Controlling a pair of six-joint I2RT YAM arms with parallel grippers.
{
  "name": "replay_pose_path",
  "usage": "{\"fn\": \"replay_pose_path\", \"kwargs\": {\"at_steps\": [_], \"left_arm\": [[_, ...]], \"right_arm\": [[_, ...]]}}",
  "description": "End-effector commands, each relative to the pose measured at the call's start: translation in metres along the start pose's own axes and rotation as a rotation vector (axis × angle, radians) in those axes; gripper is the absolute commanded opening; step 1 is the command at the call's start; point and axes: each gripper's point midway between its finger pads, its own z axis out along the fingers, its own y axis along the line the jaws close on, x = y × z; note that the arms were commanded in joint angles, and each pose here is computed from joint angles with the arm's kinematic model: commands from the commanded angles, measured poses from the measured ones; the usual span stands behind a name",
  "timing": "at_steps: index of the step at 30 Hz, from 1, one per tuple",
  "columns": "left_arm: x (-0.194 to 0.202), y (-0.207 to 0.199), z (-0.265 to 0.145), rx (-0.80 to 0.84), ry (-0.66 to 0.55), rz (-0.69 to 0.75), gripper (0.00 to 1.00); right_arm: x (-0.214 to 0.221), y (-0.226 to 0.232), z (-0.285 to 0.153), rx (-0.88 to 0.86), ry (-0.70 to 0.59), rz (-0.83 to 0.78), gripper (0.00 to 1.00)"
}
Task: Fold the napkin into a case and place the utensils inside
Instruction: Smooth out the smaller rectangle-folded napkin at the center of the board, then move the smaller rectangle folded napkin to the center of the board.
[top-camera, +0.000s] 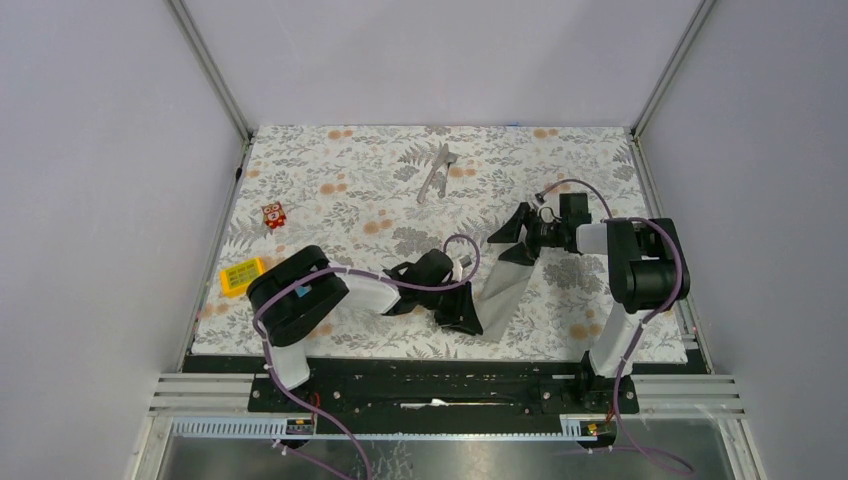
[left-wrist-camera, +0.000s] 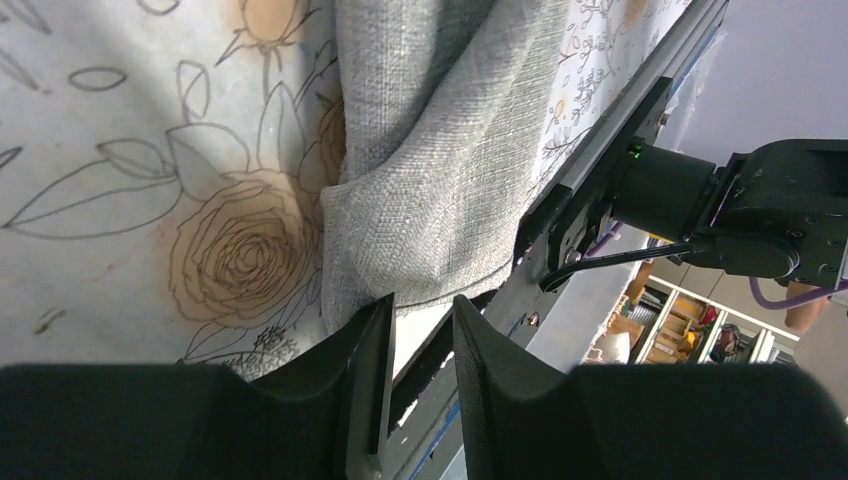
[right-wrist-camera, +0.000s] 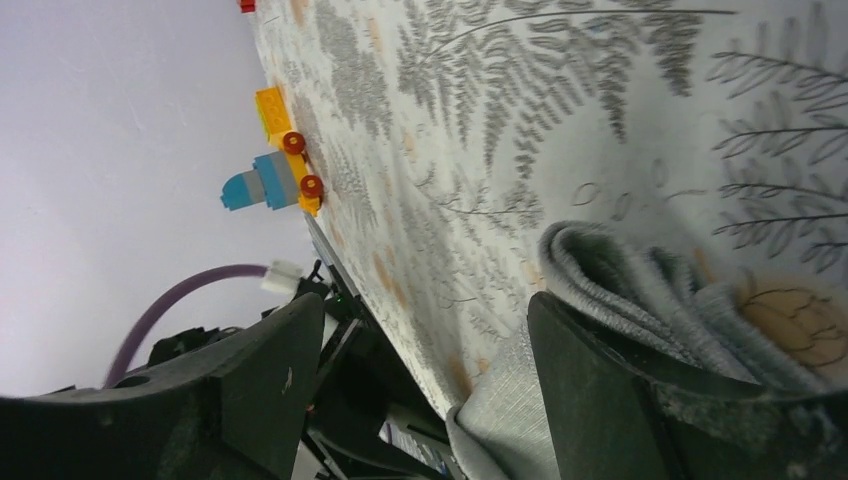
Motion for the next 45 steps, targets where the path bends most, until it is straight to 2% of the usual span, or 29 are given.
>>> {"fn": "replay_pose_path", "kwargs": {"at_steps": [1,6,10,16,19,26,30,34,35,37,45], "left_arm": [[0.0,0.012,0.008,-0.028,-0.043,0.035,0.34],[-0.008,-0.016,-0.005,0.023,-0.069,0.074,0.39],[-0.017,-0.053,-0.033,0.071,-0.118,0.14,0.52],[-0.027,-0.09,-0.088,0.066,-0.226,0.237,0.61],[-0.033,-0.09,-0.124,0.017,-0.306,0.256,0.63],[-0.041,-0.092,-0.204,0.0,-0.487,0.254,0.67],[-0.034,-0.097,-0.221,0.007,-0.505,0.259,0.67],[-0.027,-0.095,-0.225,0.013,-0.501,0.255,0.67],[-0.025,-0.093,-0.225,0.005,-0.497,0.254,0.67],[-0.024,-0.092,-0.227,-0.002,-0.496,0.254,0.67],[-0.028,-0.098,-0.231,-0.016,-0.493,0.271,0.67]], "right_arm": [[-0.007,-0.005,0.004,0.016,-0.002,-0.045,0.81],[0.002,-0.001,-0.021,0.327,0.0,-0.151,0.83],[0.026,0.019,-0.055,0.543,-0.022,-0.239,0.87],[0.091,0.03,-0.075,0.699,-0.018,-0.212,0.93],[0.128,0.025,-0.074,0.757,-0.009,-0.162,0.97],[0.191,0.004,-0.062,0.938,-0.044,-0.13,0.95],[0.202,-0.008,-0.056,1.056,-0.089,-0.168,0.93],[0.213,-0.017,-0.046,1.119,-0.052,-0.214,0.9],[0.213,-0.021,-0.045,1.137,-0.049,-0.221,0.86],[0.209,-0.028,-0.046,1.175,-0.06,-0.242,0.82],[0.177,-0.058,-0.054,1.259,-0.147,-0.281,0.76]]}}
